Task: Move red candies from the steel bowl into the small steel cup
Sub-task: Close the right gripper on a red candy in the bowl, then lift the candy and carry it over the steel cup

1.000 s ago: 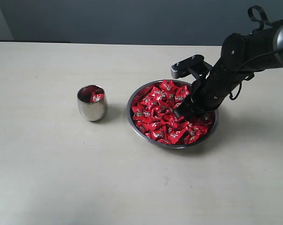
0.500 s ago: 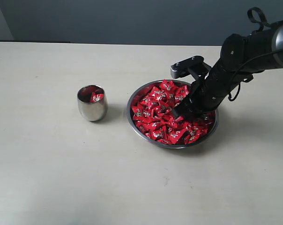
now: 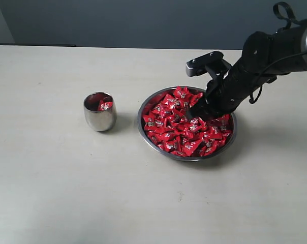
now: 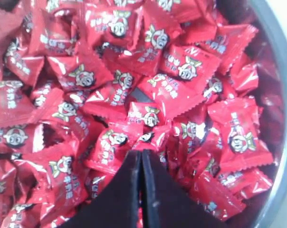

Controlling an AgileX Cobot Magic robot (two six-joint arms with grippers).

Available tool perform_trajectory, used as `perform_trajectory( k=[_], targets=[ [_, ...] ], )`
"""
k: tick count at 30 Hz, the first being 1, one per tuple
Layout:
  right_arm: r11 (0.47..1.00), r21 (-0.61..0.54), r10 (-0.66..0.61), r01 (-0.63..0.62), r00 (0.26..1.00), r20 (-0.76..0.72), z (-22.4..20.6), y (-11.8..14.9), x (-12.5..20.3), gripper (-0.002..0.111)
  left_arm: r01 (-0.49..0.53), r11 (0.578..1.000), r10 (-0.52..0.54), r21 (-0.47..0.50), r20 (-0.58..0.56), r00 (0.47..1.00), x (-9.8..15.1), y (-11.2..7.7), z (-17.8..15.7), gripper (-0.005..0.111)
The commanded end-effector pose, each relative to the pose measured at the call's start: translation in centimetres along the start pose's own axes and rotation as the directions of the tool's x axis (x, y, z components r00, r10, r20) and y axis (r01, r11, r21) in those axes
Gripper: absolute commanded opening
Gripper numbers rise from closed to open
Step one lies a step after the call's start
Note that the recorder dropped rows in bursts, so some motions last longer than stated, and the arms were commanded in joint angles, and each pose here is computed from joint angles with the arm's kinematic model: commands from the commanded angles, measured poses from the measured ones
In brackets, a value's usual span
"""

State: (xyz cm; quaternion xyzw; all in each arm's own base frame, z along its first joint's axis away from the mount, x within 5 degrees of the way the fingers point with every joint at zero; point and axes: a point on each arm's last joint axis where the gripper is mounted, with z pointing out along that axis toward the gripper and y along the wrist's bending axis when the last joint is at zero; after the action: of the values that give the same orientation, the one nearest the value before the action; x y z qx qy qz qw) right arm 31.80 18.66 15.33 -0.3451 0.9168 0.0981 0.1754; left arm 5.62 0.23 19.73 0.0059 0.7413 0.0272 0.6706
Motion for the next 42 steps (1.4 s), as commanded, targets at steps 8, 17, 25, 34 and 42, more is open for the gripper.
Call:
perform_trajectory(
  k=[8,17,25,34,42],
  targets=[
    [1.0,0.003,0.003,-0.004,0.986,0.164,-3.9,0.6,-1.5,-0.001,0.0,1.0,0.0,0.003,0.006,1.0,0.1,0.0,0.0,0.0],
    [0.977,-0.172,-0.069,0.127,0.949,0.306,-4.2,3.7,-2.9,-0.001,0.0,1.0,0.0,0.003,0.006,1.0,0.1,0.0,0.0,0.0],
    [0.84,-0.481,-0.009,0.251,0.893,0.451,-3.9,6.8,-4.8,-0.001,0.0,1.0,0.0,0.003,0.006,1.0,0.1,0.0,0.0,0.0],
    [0.834,-0.476,-0.055,0.279,0.9,0.432,-0.3,10.8,-10.0,-0.001,0.0,1.0,0.0,0.003,0.006,1.0,0.1,0.0,0.0,0.0],
    [0.9,-0.378,-0.096,0.218,0.944,0.315,3.9,11.2,-12.2,-0.001,0.0,1.0,0.0,0.003,0.006,1.0,0.1,0.0,0.0,0.0]
  ],
)
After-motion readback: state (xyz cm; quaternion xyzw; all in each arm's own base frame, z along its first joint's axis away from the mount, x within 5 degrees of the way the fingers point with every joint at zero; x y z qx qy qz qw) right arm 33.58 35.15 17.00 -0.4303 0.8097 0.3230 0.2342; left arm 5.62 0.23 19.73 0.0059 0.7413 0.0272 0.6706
